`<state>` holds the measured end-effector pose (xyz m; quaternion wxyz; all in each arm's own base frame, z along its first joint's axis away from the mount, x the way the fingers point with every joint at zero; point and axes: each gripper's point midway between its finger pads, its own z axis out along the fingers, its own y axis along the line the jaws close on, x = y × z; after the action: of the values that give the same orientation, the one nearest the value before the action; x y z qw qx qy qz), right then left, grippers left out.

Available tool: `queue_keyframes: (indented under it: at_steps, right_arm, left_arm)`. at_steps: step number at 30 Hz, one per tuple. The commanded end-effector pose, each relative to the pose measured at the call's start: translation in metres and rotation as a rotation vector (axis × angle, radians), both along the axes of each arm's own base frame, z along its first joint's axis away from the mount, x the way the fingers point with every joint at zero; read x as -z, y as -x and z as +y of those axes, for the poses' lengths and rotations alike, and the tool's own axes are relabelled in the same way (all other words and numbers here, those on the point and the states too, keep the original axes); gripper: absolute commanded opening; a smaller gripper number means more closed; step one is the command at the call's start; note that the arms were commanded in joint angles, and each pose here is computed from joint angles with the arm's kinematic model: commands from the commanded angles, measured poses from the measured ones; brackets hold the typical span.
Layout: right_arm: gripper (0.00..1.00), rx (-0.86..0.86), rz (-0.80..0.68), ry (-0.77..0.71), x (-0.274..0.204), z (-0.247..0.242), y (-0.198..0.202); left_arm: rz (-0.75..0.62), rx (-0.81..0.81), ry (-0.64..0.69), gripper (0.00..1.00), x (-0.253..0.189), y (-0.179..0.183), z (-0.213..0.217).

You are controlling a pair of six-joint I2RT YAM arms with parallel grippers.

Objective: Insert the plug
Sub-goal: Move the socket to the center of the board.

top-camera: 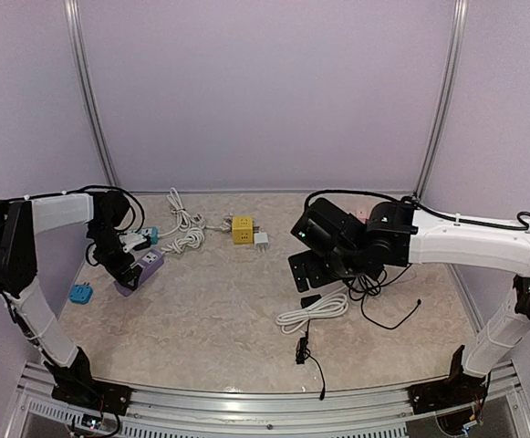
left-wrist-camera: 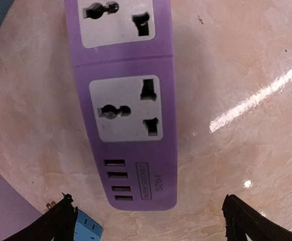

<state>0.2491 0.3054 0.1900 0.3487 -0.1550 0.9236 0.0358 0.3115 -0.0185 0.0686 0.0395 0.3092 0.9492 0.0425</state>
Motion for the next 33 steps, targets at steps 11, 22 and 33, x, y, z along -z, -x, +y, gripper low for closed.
queue_keyframes:
  at_steps: [11,22,33]
  right_arm:
    - [1.00,-0.034,-0.065,-0.040,-0.028,0.023,0.016]
    - [1.00,-0.078,-0.315,-0.107,-0.097,0.037,-0.010]
    - [1.00,-0.093,-0.330,-0.401,-0.119,0.046,-0.079]
  left_arm:
    - [-0.023,0.016,0.111,0.41,0.053,-0.041,-0.016]
    - [0.102,0.176,0.207,0.00,0.044,0.063,-0.030]
    - [-0.013,0.790,0.221,0.00,0.013,0.102,-0.150]
